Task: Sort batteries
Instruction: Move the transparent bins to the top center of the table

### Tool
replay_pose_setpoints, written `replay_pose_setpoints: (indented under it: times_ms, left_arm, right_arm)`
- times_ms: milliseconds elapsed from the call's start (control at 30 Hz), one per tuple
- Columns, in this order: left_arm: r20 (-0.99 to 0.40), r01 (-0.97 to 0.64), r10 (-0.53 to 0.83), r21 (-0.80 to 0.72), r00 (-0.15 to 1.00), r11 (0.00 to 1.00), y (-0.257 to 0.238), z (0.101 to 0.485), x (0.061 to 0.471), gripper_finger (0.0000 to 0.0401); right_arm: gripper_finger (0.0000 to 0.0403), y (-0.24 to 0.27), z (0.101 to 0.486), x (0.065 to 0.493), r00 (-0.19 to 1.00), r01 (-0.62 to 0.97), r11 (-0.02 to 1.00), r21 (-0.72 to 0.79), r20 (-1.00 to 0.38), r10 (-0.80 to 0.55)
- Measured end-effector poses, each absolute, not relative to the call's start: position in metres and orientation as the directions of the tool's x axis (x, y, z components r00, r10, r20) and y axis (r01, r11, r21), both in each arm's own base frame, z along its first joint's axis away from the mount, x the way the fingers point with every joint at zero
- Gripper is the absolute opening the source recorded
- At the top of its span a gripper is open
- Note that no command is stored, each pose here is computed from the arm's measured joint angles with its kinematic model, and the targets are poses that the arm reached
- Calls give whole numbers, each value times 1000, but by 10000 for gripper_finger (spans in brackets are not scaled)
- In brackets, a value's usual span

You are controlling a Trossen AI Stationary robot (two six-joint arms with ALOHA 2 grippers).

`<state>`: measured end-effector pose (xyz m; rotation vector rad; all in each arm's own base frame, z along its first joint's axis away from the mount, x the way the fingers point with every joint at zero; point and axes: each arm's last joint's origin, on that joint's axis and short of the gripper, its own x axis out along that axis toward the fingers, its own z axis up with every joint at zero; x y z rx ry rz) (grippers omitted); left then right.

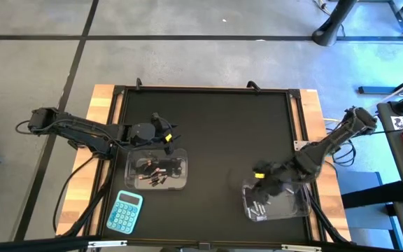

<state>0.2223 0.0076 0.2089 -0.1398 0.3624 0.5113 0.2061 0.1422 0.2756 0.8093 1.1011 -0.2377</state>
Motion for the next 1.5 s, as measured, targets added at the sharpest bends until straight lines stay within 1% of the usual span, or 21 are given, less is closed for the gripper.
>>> replay_pose_setpoints:
  times_ms: [67, 167, 233, 300, 433, 533, 667, 833, 967, 1067, 1200, 1333, 1500]
  left_arm:
    - [-374, -501, 452, -41, 810, 864, 7, 209, 222, 198]
    - [-377, -493, 444, -40, 813, 869, 5, 208, 222, 198]
    - [-379, -482, 434, -37, 817, 875, 3, 208, 222, 198]
    - [-379, -472, 425, -36, 822, 881, 0, 208, 222, 198]
    - [-381, -450, 407, -27, 830, 893, -5, 208, 222, 198]
    - [-385, -440, 398, -23, 833, 898, -7, 208, 222, 198]
    - [-385, -436, 394, -24, 834, 900, -8, 208, 222, 198]
    - [-383, -437, 394, -27, 835, 899, -8, 208, 222, 198]
    - [-383, -439, 394, -33, 836, 898, -8, 208, 222, 198]
    - [-383, -440, 394, -36, 836, 897, -8, 208, 222, 198]
    - [-383, -440, 394, -38, 836, 897, -8, 208, 222, 198]
    - [-383, -441, 394, -40, 836, 897, -8, 208, 222, 198]
    - [-383, -447, 396, -51, 835, 893, -8, 208, 222, 198]
  right_arm:
    - [217, 143, 271, 221, 458, 590, 614, 525, -843, 281]
    - [253, 148, 255, 236, 414, 676, 523, 520, -854, 313]
    - [261, 153, 242, 243, 366, 727, 486, 485, -873, 323]
    - [263, 158, 228, 248, 314, 762, 475, 440, -893, 323]
    - [260, 165, 214, 259, 309, 766, 471, 437, -893, 327]
    - [233, 164, 209, 263, 298, 772, 477, 421, -902, 314]
    - [167, 159, 209, 264, 280, 774, 501, 388, -919, 279]
    - [82, 145, 208, 267, 256, 744, 564, 358, -933, 255]
    - [38, 134, 208, 272, 258, 692, 627, 358, -934, 249]
    - [25, 125, 208, 277, 277, 634, 685, 359, -932, 232]
    - [24, 114, 209, 286, 329, 509, 781, 361, -920, 210]
    - [24, 102, 208, 295, 387, 327, 895, 302, -907, 165]
    - [24, 79, 209, 302, 401, 192, 956, 222, -907, 130]
